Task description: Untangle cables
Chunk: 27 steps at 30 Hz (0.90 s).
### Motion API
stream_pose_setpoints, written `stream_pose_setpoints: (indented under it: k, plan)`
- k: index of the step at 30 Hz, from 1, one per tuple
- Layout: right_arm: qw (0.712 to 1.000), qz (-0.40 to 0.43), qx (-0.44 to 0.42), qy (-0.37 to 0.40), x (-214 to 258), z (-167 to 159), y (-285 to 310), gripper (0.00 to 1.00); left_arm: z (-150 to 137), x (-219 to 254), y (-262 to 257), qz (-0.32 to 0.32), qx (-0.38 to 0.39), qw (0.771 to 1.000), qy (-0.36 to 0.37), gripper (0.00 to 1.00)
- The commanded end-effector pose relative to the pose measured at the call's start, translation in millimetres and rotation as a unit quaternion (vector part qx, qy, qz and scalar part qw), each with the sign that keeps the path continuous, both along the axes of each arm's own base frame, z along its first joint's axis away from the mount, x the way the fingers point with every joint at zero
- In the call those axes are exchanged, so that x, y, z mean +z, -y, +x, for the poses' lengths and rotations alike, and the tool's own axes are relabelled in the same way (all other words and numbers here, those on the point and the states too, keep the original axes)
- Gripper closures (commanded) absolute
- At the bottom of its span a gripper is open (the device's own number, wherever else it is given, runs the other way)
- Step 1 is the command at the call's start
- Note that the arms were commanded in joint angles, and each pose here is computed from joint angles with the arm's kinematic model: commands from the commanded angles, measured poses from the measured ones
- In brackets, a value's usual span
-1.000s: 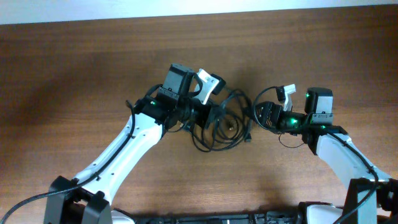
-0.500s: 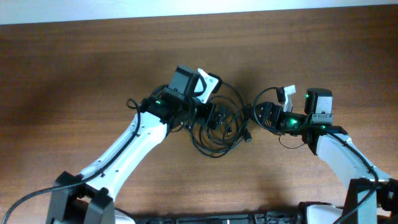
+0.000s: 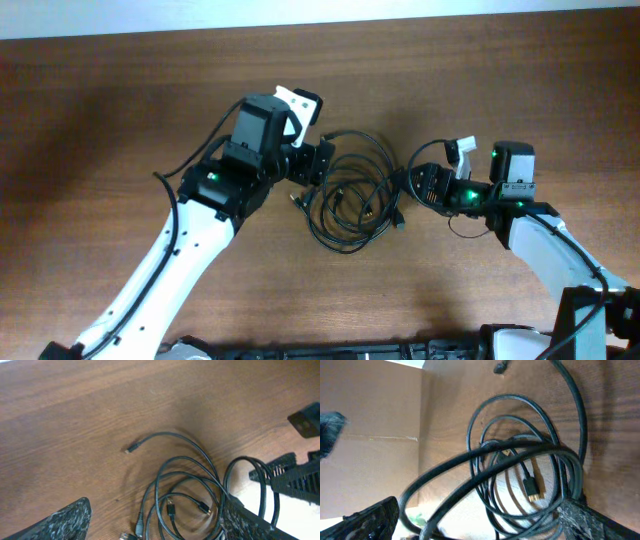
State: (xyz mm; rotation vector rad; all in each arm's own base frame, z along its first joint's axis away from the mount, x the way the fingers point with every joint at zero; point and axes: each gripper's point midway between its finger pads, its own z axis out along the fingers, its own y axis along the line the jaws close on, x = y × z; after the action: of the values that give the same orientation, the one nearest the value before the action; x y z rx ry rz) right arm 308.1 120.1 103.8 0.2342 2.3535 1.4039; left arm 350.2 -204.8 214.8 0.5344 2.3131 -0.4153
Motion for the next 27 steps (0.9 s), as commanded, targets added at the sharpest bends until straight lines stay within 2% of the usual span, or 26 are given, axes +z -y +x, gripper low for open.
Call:
stream_pose_setpoints:
  k: [1, 3, 4, 7, 9, 10, 12, 13, 14, 19, 20, 22, 25, 27]
  plan:
    - [0.997, 0.076, 0.017, 0.010, 32, 4, -11, 0.02, 2, -13, 7, 0.000, -0.010, 1.000, -0.022, 0.15]
    - [0.993, 0.110, 0.033, 0.040, 58, 11, -23, 0.23, 3, -18, 8, 0.002, -0.010, 1.000, -0.027, 0.16]
    - [0.989, 0.109, 0.050, 0.083, 70, 14, -31, 0.30, 3, -18, 8, 0.002, -0.011, 1.000, -0.028, 0.21]
    - [0.987, 0.107, 0.052, 0.104, 75, 17, -31, 0.29, -4, -16, 18, -0.022, -0.037, 0.998, -0.040, 0.23]
    - [0.988, 0.108, 0.052, 0.103, 75, 16, -31, 0.23, -10, -14, 26, -0.039, -0.057, 0.996, -0.049, 0.22]
    - [0.988, 0.107, 0.041, 0.104, 75, 20, -24, 0.16, -15, -12, 32, -0.055, -0.073, 0.994, -0.057, 0.23]
    - [0.988, 0.103, 0.011, 0.111, 76, 28, -3, 0.12, -25, -10, 44, -0.074, -0.101, 0.990, -0.068, 0.23]
    - [0.988, 0.104, -0.006, 0.113, 77, 32, 11, 0.12, -28, -10, 48, -0.074, -0.107, 0.989, -0.068, 0.20]
    - [0.987, 0.110, -0.014, 0.115, 79, 32, 25, 0.11, -33, -10, 54, -0.073, -0.117, 0.988, -0.069, 0.00]
    - [0.982, 0.148, 0.003, 0.122, 92, 17, 55, 0.11, -38, -42, 71, -0.038, -0.126, 0.987, -0.096, 0.01]
    - [0.981, 0.150, 0.009, 0.123, 92, 15, 54, 0.11, -42, -52, 76, -0.037, -0.135, 0.984, -0.111, 0.03]
    - [0.981, 0.151, 0.011, 0.124, 93, 14, 54, 0.11, -50, -65, 87, -0.036, -0.153, 0.979, -0.132, 0.29]
    - [0.981, 0.151, 0.011, 0.124, 93, 14, 54, 0.11, -59, -83, 100, -0.018, -0.167, 0.975, -0.146, 0.37]
    - [0.981, 0.151, 0.011, 0.124, 93, 14, 54, 0.11, -63, -98, 109, -0.010, -0.176, 0.972, -0.157, 0.47]
